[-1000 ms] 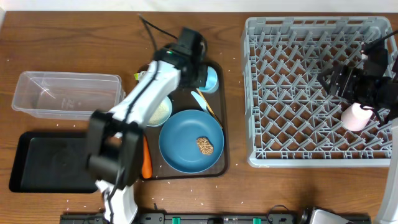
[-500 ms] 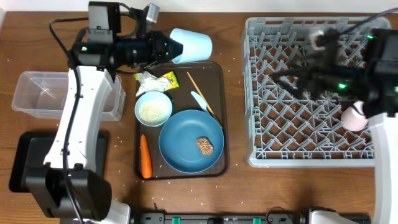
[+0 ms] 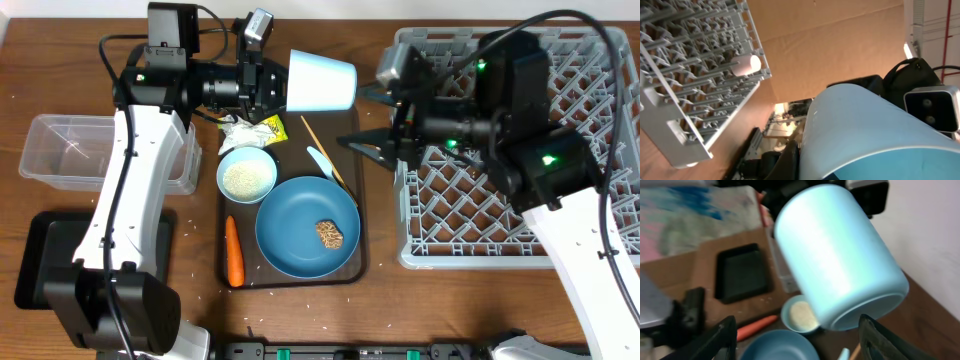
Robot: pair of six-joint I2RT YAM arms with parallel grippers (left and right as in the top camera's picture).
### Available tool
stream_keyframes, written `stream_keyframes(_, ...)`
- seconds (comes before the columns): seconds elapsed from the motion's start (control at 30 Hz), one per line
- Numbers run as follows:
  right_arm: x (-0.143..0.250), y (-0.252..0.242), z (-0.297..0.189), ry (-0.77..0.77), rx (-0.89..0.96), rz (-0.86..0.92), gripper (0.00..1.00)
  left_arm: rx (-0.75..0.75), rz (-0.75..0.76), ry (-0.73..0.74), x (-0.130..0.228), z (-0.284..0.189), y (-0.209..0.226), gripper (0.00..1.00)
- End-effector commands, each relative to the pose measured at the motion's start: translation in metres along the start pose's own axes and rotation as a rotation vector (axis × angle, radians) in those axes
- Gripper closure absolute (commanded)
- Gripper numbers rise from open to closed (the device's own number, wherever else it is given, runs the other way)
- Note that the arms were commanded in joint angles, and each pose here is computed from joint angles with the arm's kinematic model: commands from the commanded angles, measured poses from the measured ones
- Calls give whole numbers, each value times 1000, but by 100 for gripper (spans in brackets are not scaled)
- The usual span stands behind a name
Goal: Sort waste into correct bins and load items into the dishwasher rack
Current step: 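Lift the light-blue cup and pass it to the right gripper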
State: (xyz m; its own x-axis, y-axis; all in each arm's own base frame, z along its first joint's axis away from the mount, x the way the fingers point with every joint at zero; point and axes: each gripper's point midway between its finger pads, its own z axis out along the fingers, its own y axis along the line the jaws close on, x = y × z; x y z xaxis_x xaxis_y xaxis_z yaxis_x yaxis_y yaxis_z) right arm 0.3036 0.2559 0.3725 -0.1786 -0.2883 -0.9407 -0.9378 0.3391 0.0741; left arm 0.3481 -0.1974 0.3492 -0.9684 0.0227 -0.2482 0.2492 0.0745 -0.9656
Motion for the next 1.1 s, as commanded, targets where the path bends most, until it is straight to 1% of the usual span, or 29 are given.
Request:
stream_keyframes(0.0,1,-21,1,33,150,-25,29,48,-32,36,6,4,-11,94)
stream_keyframes(0.17,3,-43,-2,54,267,-32,29,51,-39,48,8,7,-12,94)
stream_keyframes(0.33,4,-51,-2,59,308,-37,29,51,-36,47,8,7,-12,94)
stream_keyframes(0.47,-2,-52,3,33,285,-53,29,50,-45,47,8,7,-13,94)
stream_keyframes(0.57,-1,-48,12,25,224,-79,29,50,-60,48,9,7,-14,94)
stream_keyframes(0.73,8,-46,16,52,197,-94,24,51,-49,45,8,7,-16,94)
stream_keyframes(0.83,18,-44,11,97,196,-114,20,53,-11,42,6,7,-18,94)
stream_keyframes(0.93,18,-40,2,100,189,-103,19,55,21,39,2,7,-20,94)
stream_keyframes(1.07,13,-27,-12,87,179,-104,19,56,-19,38,-1,7,-23,94)
